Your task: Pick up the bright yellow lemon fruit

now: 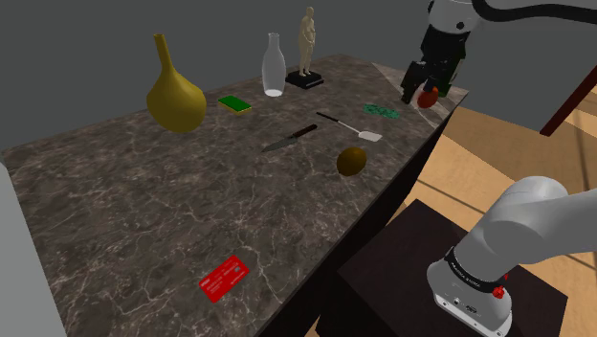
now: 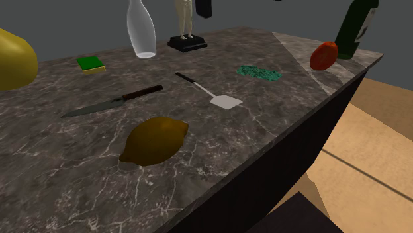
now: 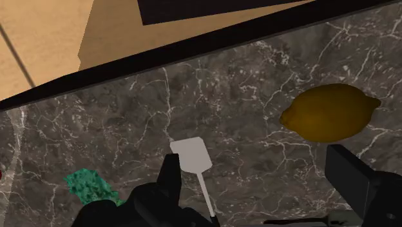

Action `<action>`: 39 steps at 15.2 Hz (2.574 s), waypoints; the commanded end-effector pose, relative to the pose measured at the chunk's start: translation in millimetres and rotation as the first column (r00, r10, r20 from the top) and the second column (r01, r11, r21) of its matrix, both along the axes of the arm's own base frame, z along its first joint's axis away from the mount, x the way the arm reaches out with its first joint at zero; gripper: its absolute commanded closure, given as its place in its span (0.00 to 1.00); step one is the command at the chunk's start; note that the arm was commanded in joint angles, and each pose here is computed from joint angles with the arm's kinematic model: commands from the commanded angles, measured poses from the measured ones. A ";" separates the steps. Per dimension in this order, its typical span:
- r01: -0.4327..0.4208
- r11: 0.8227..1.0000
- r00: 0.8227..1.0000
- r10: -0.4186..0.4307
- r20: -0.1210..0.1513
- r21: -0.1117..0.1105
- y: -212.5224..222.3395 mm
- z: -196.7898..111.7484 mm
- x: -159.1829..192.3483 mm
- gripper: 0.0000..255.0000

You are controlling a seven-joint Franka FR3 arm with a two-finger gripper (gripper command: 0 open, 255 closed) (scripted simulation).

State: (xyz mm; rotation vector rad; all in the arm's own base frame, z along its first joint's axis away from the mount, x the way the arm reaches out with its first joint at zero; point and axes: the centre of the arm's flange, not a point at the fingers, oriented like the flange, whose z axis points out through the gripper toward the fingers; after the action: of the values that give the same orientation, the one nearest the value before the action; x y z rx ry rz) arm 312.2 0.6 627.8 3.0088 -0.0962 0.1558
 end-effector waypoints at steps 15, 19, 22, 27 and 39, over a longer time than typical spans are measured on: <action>0.860 0.486 0.462 -0.871 -0.167 -0.158 67.9 -155.7 128.5 0.00; 0.901 0.394 0.365 -0.915 -0.172 -0.181 66.4 -183.2 141.1 0.00; 0.901 0.394 0.365 -0.915 -0.172 -0.181 66.4 -199.1 141.1 0.00; 0.901 0.394 0.365 -0.915 -0.172 -0.181 65.8 -212.9 140.2 1.00; 0.901 0.394 0.365 -0.915 -0.172 -0.181 66.4 -196.8 141.1 1.00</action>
State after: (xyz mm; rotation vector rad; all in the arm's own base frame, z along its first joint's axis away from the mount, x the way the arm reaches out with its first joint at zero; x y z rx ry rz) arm 452.9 65.7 426.7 2.3756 -1.6577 -0.3330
